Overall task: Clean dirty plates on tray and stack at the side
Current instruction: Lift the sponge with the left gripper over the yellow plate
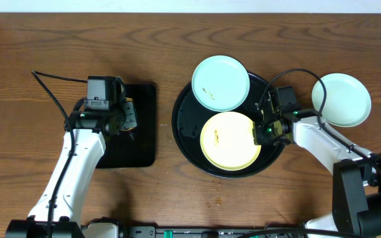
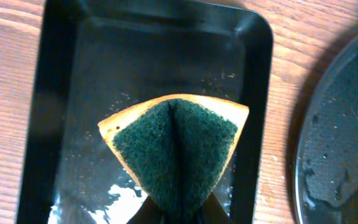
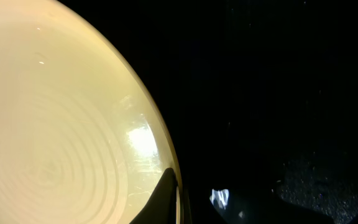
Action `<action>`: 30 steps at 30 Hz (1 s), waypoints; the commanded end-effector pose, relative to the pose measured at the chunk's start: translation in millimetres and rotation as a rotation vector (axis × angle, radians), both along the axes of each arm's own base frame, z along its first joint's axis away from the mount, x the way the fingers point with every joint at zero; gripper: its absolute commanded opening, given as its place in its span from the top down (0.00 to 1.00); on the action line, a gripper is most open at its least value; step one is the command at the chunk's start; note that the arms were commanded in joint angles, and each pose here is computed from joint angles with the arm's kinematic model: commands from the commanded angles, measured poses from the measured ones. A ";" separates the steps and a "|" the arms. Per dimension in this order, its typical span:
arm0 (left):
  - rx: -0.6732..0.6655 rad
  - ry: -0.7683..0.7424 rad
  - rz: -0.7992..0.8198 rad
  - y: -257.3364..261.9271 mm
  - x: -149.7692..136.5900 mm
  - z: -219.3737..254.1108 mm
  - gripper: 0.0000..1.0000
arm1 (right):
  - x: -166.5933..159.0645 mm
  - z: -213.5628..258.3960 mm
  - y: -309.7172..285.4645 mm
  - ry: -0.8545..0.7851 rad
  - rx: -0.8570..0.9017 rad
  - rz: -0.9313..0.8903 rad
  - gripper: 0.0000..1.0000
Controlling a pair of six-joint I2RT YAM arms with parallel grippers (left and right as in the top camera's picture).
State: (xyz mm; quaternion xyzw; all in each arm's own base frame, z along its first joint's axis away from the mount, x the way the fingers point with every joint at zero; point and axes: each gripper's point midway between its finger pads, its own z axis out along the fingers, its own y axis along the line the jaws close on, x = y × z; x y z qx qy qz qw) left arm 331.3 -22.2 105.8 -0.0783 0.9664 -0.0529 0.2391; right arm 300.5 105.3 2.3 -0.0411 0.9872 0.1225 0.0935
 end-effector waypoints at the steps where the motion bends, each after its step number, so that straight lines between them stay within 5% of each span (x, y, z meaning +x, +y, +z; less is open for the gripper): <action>1: -0.026 -0.013 -0.022 -5.9 4.0 9.7 0.93 | -4.0 -4.8 -2.0 0.011 -0.018 0.006 0.99; 12: -0.106 -0.044 -0.042 -19.9 13.6 42.5 0.93 | -4.2 -4.9 -1.8 0.011 -0.018 0.006 0.98; 17: -0.279 -0.044 -0.112 -57.9 12.8 49.9 0.92 | -4.2 -4.8 -1.8 0.011 -0.017 0.006 0.99; 30: -0.356 -0.039 -0.354 -180.9 2.9 39.3 0.92 | -4.4 -4.9 -1.9 0.012 -0.018 0.006 0.99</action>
